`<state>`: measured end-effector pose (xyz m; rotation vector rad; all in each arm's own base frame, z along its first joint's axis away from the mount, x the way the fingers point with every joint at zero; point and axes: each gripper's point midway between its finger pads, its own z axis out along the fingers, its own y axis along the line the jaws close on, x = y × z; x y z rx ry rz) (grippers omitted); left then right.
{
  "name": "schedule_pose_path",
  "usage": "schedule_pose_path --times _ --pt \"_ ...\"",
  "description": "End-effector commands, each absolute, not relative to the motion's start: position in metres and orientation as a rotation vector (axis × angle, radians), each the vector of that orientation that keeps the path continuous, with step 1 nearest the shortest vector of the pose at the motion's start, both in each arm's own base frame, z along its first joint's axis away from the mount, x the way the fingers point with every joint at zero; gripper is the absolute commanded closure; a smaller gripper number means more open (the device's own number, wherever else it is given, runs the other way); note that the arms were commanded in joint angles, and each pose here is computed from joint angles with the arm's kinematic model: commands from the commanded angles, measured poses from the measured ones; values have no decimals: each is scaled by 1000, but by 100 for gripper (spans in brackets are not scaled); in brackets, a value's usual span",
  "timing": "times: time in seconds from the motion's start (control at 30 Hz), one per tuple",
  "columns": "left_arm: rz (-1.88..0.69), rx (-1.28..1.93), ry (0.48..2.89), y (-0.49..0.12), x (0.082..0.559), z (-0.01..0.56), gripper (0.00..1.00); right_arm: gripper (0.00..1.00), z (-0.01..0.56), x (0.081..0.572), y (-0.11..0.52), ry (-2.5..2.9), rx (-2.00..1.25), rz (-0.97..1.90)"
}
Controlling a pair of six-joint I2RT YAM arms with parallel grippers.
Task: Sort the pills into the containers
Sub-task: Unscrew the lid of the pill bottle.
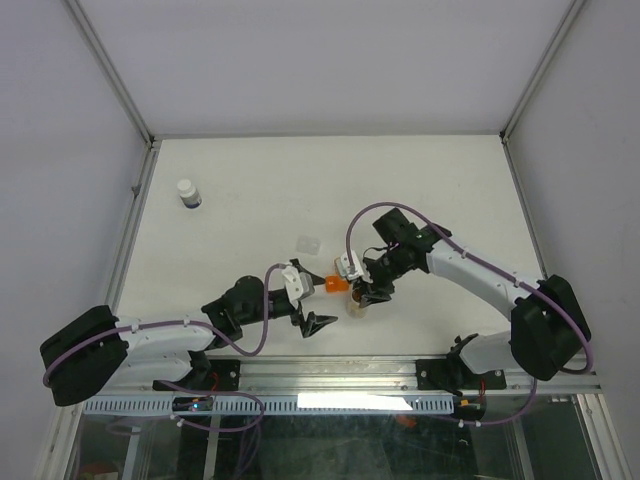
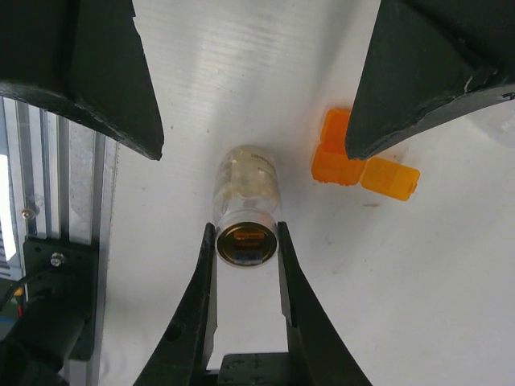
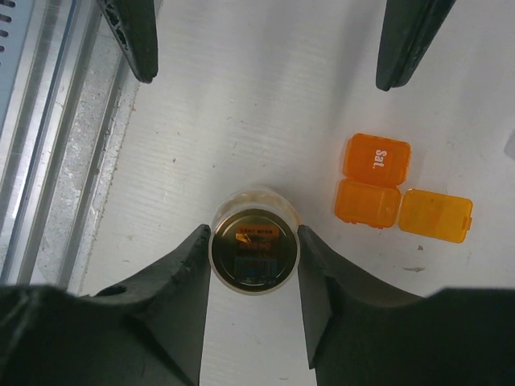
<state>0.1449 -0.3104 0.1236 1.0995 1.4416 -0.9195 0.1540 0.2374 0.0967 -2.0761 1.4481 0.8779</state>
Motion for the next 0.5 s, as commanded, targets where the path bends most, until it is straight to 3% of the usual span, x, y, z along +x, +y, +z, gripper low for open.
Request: schedule_pose_path --times 0.0,0.17,0.47 --pt "-1000 920 1263 -314 150 175 1 91 147 160 250 1376 -1884 996" --pt "-1077 902 1096 -323 141 212 1 96 198 157 241 1308 -1628 1212" --pt "-1096 921 1052 -357 157 245 1 100 252 161 229 1240 -1425 1359"
